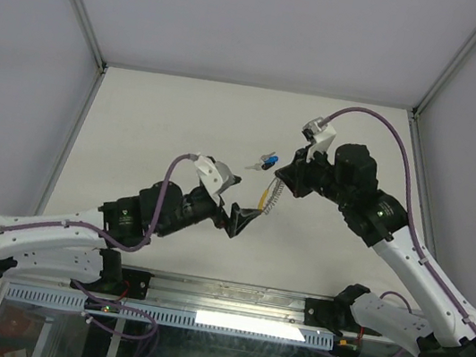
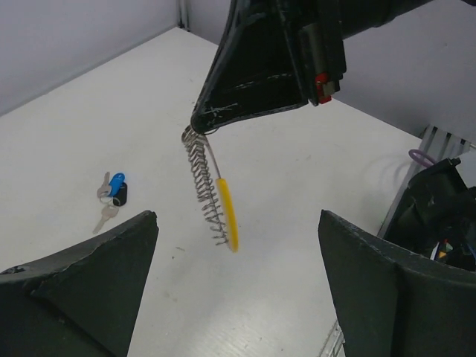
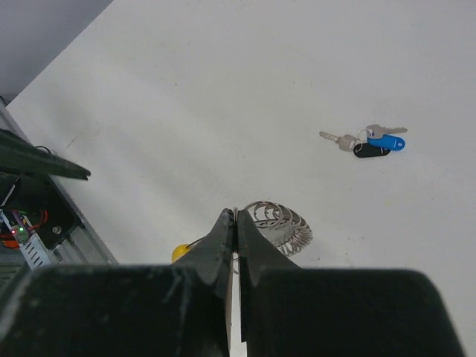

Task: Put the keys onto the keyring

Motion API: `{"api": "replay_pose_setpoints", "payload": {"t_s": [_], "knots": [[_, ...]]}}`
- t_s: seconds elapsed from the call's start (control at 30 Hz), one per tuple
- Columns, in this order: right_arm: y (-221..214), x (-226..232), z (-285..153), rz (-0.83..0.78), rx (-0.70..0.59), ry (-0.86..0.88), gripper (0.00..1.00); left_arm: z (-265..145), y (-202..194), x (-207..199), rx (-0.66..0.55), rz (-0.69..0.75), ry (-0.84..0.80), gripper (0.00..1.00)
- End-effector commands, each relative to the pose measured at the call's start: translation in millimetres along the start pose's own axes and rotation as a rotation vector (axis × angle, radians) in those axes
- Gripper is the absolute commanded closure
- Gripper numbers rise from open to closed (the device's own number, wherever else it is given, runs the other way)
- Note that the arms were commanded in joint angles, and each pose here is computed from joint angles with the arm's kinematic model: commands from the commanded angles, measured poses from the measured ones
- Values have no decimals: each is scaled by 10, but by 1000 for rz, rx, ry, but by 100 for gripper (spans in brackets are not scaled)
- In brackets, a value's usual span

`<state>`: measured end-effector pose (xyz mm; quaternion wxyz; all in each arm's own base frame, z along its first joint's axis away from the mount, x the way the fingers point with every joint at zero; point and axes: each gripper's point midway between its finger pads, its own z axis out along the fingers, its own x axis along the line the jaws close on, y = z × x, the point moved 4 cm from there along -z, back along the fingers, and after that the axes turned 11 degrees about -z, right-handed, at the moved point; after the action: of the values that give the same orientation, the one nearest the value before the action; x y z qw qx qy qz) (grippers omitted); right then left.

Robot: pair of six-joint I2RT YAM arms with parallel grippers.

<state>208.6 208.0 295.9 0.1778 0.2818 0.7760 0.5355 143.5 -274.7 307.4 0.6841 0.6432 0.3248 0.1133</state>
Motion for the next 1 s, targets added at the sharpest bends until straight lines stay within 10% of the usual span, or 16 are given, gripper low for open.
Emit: {"api": "replay_pose_setpoints", "payload": {"t_s": [0.0,0.97], "knots": [[202,13,-127,67,-34,-24,100,182,79,-53,-150,88,109,13],[432,380,-424,153,-65,192,100,611,-37,-227,-245,163,60,53]]}}
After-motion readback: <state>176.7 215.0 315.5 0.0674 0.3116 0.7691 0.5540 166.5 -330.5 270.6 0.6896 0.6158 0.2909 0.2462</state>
